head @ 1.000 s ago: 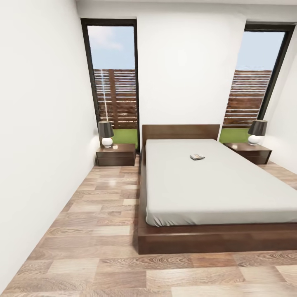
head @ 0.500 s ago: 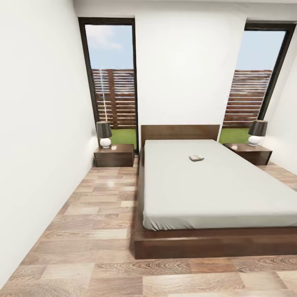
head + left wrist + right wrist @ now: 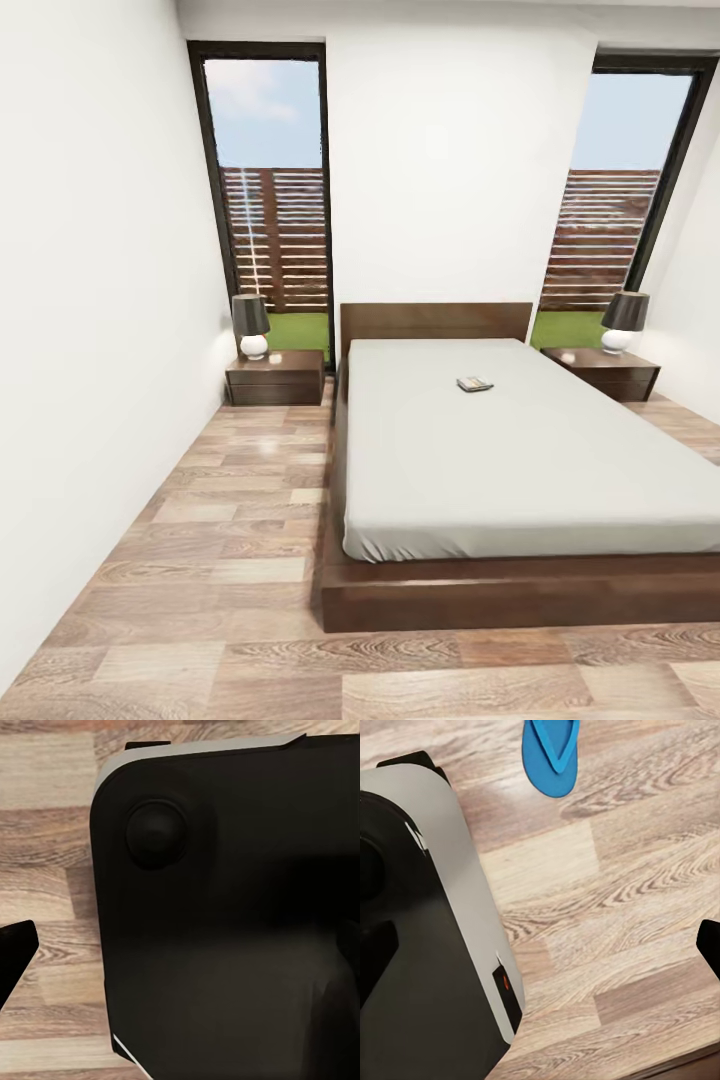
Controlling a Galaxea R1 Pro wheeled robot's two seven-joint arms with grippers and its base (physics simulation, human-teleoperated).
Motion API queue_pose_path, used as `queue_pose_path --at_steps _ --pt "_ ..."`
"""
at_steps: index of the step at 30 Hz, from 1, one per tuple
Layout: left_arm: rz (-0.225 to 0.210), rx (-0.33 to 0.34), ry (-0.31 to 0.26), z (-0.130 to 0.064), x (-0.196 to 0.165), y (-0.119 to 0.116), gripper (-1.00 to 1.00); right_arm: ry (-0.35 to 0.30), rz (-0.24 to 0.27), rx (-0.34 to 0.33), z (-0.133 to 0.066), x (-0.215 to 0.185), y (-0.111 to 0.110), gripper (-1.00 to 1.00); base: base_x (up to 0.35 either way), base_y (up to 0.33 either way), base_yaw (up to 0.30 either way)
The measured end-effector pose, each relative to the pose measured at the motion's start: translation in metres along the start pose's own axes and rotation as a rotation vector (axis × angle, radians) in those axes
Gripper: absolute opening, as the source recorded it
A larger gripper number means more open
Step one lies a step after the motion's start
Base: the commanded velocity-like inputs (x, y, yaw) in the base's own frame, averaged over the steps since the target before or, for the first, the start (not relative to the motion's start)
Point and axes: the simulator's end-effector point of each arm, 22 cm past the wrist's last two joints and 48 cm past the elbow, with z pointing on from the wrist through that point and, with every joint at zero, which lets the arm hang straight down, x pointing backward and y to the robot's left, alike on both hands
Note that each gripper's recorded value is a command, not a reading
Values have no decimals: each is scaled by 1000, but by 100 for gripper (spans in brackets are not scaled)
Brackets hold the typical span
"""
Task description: In the bedroom, move the book from the bed onto either nightstand, and place the two sandals side by side next to the bed.
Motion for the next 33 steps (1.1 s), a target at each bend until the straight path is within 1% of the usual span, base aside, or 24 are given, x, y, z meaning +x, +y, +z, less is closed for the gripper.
queue_pose_path --at_steps 33 --pt "-1 2 0 0 0 -2 100 2 -8 -3 0 0 1 100 2 -1 0"
